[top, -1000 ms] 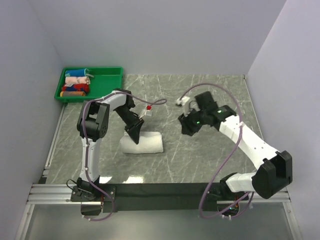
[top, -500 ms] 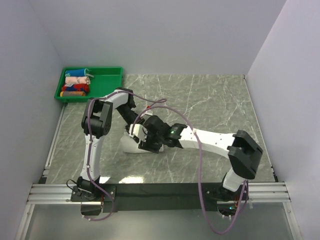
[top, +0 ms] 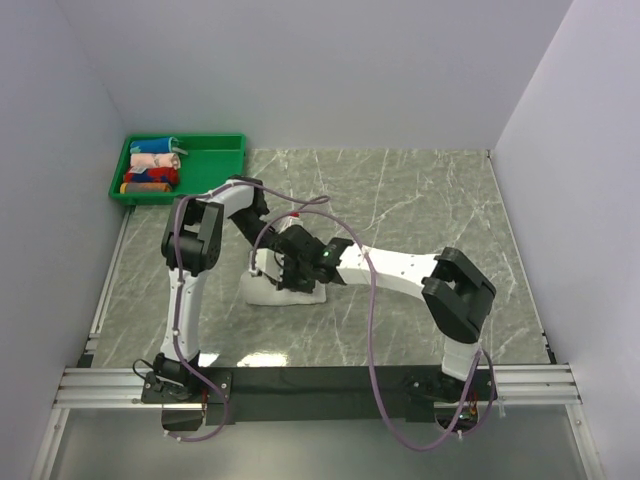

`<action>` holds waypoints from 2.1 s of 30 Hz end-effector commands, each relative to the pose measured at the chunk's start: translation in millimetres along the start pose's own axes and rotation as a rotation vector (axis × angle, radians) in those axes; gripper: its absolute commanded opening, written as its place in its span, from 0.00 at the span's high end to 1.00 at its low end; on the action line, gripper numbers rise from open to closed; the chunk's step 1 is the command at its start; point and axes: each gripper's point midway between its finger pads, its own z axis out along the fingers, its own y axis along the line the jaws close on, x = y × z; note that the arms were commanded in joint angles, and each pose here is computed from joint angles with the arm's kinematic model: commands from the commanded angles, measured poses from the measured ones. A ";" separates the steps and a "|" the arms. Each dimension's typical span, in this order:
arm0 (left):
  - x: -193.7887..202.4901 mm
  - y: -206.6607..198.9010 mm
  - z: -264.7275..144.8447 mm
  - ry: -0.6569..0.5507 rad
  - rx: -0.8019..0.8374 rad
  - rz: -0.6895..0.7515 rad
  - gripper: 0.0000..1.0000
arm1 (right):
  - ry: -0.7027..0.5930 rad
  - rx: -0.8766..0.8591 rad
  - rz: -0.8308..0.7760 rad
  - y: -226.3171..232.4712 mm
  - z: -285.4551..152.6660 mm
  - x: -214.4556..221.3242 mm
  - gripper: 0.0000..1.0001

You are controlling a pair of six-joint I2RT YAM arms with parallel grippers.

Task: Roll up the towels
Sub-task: Roll the towel

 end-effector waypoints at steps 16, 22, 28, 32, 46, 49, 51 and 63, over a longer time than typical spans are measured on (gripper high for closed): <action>-10.8 30.0 -217.3 -0.698 -0.529 0.199 0.40 | 0.123 -0.518 0.483 32.7 22.0 60.4 1.00; 29.6 -32.6 -204.1 -0.688 -0.715 0.473 0.02 | 0.099 -0.634 0.637 17.6 28.2 56.3 1.00; 28.6 -53.4 -128.1 -0.512 -0.900 0.789 0.00 | 0.121 -0.710 0.692 19.3 34.8 62.8 1.00; 15.5 -53.3 -85.1 -0.468 -0.983 0.927 0.01 | 0.133 -0.733 0.712 18.2 36.7 68.4 1.00; 2.9 -32.2 12.8 -0.280 -1.069 1.204 0.01 | 0.201 -0.852 0.783 25.9 56.4 81.5 1.00; 10.0 -14.4 20.8 -0.206 -1.102 1.195 0.01 | 0.236 -0.852 0.804 25.9 65.4 87.6 1.00; 12.2 -9.5 22.0 -0.188 -1.106 1.182 0.00 | 0.259 -0.841 0.821 26.1 73.2 93.3 1.00; 44.6 -8.7 18.5 -0.170 -1.081 1.134 0.01 | 0.317 -0.756 0.761 29.0 90.7 102.3 1.00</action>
